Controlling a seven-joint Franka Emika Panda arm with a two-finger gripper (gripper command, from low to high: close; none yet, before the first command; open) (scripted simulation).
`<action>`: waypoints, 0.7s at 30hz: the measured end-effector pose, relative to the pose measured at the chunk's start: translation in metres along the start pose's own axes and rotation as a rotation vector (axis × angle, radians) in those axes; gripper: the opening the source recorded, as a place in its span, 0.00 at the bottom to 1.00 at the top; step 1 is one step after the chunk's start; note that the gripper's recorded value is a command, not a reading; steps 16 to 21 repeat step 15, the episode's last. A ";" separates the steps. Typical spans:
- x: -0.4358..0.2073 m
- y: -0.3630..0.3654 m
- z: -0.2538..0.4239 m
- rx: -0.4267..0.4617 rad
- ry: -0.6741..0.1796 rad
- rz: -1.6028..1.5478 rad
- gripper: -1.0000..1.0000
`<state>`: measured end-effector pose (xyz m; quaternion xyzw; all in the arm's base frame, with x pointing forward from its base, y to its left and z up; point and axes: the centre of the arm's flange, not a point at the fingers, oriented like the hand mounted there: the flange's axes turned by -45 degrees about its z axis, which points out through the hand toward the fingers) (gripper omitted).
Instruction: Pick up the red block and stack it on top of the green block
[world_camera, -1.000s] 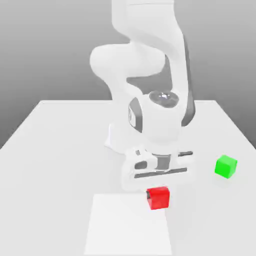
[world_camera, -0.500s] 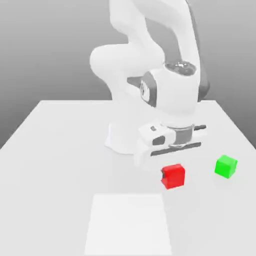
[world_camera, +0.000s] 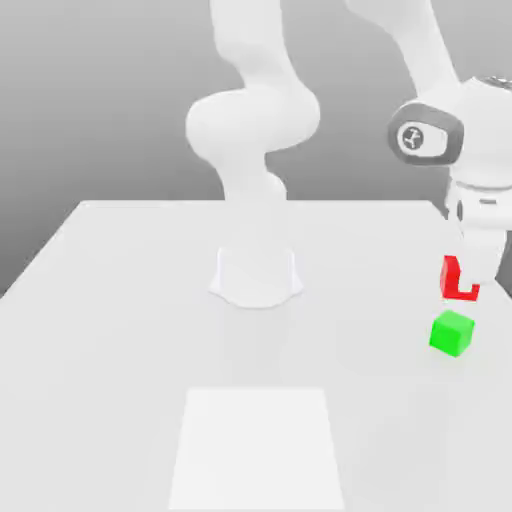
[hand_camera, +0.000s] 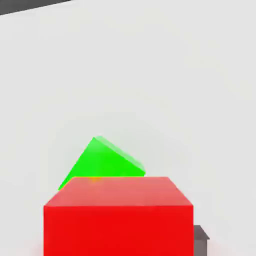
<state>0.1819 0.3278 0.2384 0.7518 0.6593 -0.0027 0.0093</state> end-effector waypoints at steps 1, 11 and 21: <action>0.001 0.000 0.004 -0.005 -0.006 -0.004 0.00; 0.002 0.001 0.044 -0.016 -0.017 -0.009 0.00; 0.002 -0.004 0.058 0.003 0.007 -0.014 0.00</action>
